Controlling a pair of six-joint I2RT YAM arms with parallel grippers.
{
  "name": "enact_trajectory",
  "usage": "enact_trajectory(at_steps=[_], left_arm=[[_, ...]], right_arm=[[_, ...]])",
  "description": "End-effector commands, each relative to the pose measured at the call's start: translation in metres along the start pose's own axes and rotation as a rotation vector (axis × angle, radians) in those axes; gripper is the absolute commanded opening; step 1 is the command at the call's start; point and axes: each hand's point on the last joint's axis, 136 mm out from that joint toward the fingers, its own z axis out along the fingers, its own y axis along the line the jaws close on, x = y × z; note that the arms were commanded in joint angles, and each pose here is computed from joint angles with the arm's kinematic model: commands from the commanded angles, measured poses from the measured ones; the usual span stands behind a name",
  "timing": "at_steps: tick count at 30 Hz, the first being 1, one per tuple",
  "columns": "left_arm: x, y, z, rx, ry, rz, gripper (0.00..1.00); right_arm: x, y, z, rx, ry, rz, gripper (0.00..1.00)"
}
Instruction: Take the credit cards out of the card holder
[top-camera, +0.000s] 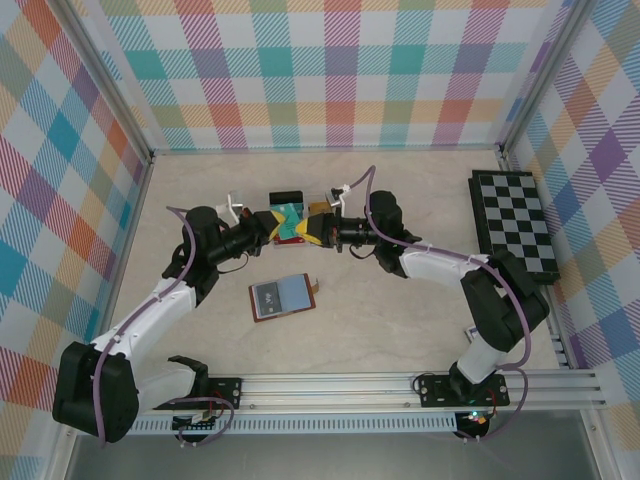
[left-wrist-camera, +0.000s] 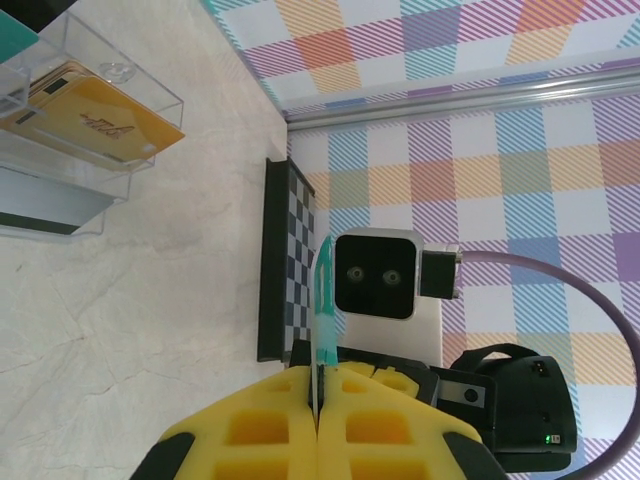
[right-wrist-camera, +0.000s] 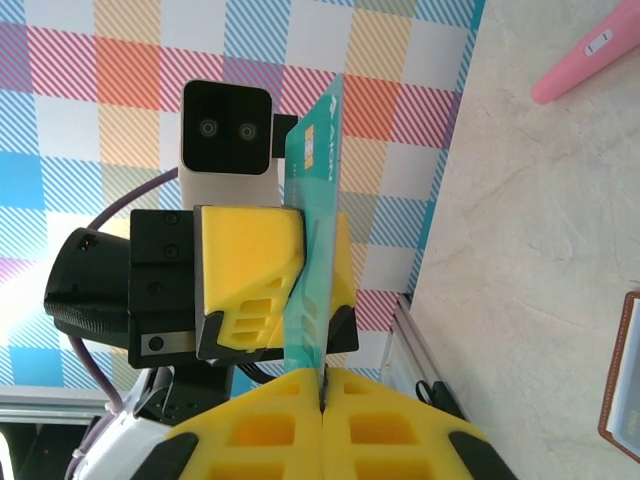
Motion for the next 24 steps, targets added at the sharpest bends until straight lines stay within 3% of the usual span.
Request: enact_trajectory(at_steps=[1,11,17,24], left_arm=[[0.008,0.003,-0.003,-0.017,0.014,-0.003,0.03],[0.007,0.047,-0.022,-0.349,0.020,0.100,0.74],[0.002,0.070,-0.032,-0.500,0.051,0.159,0.88],[-0.018,0.101,-0.048,-0.627,0.010,0.162,0.93]], right_arm=[[-0.006,0.009,0.005,-0.002,-0.014,-0.064,0.00],[-0.008,-0.024,-0.017,0.299,-0.042,-0.181,0.00],[-0.021,-0.036,-0.044,0.517,-0.075,-0.305,0.00],[-0.044,-0.036,-0.064,0.730,-0.078,-0.481,0.00]])
